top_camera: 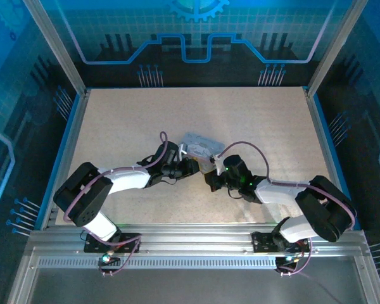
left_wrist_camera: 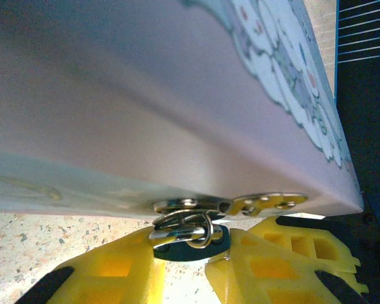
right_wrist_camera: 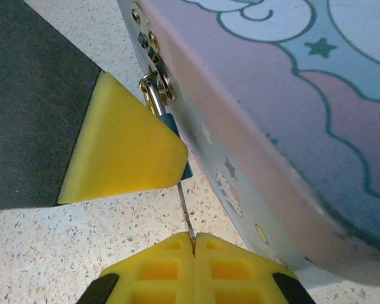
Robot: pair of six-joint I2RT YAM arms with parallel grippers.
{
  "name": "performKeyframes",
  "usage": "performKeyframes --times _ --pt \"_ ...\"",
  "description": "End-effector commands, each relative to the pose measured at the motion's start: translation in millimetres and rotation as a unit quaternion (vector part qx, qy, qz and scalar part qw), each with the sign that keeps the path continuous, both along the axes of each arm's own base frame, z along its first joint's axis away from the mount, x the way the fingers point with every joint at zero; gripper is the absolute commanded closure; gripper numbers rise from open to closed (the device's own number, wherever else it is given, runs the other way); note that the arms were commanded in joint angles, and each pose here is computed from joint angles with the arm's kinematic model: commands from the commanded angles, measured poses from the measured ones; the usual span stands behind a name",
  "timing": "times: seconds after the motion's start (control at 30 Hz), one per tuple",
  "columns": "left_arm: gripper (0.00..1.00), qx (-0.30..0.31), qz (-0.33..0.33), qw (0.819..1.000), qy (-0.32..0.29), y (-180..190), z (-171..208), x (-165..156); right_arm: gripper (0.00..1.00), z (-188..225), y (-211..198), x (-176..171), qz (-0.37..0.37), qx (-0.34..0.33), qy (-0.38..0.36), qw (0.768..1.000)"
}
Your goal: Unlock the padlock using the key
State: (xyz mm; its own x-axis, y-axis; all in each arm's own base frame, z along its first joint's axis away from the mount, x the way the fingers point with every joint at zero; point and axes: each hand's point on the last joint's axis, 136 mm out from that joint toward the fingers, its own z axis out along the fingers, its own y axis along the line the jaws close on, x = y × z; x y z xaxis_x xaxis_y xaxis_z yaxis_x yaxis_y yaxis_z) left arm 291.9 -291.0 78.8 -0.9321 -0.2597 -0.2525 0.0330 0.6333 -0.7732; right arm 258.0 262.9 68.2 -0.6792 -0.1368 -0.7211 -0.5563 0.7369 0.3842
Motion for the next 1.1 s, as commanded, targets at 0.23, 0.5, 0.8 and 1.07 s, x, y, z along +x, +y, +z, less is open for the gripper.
performKeyframes --times 0.23,0.5,0.8,1.07 --pt "0.74 -0.035 -0.015 0.999 -0.018 -12.4 31.8 1.4 1.00 34.9 17.4 21.7 -0.008 0.055 -0.092 0.994" --pt "0.74 -0.040 -0.015 0.999 -0.014 -13.4 33.4 0.9 1.00 46.9 26.0 26.7 0.003 0.079 -0.122 0.989" --pt "0.74 -0.045 -0.016 0.999 -0.014 -14.3 36.3 0.3 1.00 63.9 38.1 37.7 0.011 0.095 -0.147 0.985" --pt "0.74 -0.052 -0.014 0.998 -0.010 -15.2 37.2 -0.3 1.00 89.5 44.4 51.2 0.009 0.141 -0.163 0.976"
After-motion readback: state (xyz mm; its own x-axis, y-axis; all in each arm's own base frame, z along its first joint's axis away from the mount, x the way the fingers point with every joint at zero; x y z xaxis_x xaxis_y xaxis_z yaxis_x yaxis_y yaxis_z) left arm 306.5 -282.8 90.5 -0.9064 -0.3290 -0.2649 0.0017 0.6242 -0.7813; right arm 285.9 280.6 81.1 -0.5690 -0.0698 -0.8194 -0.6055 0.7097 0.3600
